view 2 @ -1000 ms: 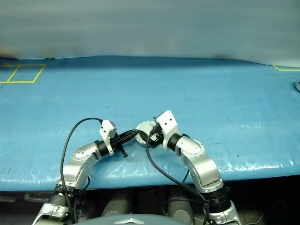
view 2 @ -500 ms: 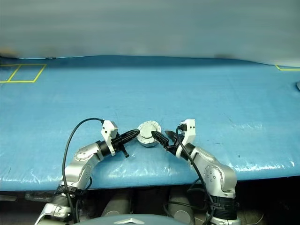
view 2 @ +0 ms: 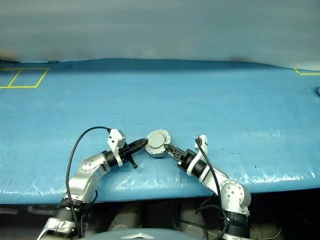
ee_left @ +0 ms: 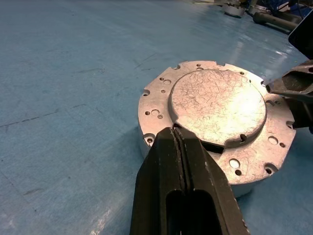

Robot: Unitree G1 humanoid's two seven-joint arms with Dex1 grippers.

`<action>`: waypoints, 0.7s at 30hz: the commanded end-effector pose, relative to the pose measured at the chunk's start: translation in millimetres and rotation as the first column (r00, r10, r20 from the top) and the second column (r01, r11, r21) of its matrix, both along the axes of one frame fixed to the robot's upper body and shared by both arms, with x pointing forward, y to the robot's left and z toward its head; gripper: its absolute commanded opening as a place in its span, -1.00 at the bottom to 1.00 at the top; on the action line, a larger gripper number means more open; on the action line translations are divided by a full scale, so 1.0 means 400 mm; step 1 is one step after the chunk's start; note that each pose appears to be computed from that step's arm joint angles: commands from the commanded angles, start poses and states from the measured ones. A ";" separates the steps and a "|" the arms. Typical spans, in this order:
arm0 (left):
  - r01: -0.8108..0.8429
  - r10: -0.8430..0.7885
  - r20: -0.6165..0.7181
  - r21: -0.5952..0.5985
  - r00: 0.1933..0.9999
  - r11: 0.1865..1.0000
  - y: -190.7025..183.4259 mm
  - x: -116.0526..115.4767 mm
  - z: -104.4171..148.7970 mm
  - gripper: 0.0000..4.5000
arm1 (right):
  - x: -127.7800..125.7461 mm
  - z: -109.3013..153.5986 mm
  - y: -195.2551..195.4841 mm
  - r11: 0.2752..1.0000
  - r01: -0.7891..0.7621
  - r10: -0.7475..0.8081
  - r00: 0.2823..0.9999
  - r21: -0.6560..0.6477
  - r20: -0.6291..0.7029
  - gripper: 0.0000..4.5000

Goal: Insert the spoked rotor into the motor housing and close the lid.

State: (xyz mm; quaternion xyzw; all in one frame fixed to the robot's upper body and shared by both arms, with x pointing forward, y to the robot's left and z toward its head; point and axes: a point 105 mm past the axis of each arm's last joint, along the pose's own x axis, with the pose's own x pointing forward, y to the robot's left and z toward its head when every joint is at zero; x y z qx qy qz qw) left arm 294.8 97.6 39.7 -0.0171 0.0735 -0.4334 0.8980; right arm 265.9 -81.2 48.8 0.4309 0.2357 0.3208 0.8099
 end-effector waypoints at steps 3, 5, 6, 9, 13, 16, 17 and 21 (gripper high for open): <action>0.049 -0.048 -0.062 0.023 0.997 0.999 -0.033 -0.026 -0.043 -1.00 | 0.000 -0.002 0.018 0.995 -0.036 0.039 0.999 -0.089 0.032 -0.49; 0.046 -0.045 -0.062 0.019 0.997 0.999 -0.034 -0.026 -0.043 -1.00 | 0.002 0.002 0.018 0.997 -0.030 0.032 0.999 -0.075 0.039 -0.49; 0.045 -0.044 -0.061 0.018 0.997 0.999 -0.034 -0.025 -0.043 -1.00 | 0.003 0.007 0.018 0.998 -0.029 0.031 0.999 -0.061 0.044 -0.49; 0.031 -0.031 -0.053 0.007 0.998 0.999 -0.034 -0.022 -0.040 -1.00 | 0.007 0.015 0.016 0.999 -0.021 0.024 0.998 -0.041 0.052 -0.49; -0.084 0.075 -0.060 -0.179 0.995 0.980 -0.017 0.013 0.017 -1.00 | 0.029 0.046 0.001 0.997 0.042 -0.046 0.997 0.064 0.058 -0.49; -0.165 0.131 -0.109 -0.404 0.985 0.900 0.000 0.037 0.079 -1.00 | 0.058 0.081 -0.023 0.971 0.129 -0.143 0.988 0.201 0.053 -0.49; -0.168 0.130 -0.117 -0.430 0.985 0.887 0.002 0.038 0.086 -1.00 | 0.061 0.086 -0.025 0.967 0.139 -0.153 0.987 0.214 0.049 -0.49; -0.148 0.085 -0.147 -0.493 0.985 0.857 -0.005 0.028 0.095 -0.72 | 0.076 0.124 -0.032 0.940 0.170 -0.196 0.979 0.296 0.062 -0.49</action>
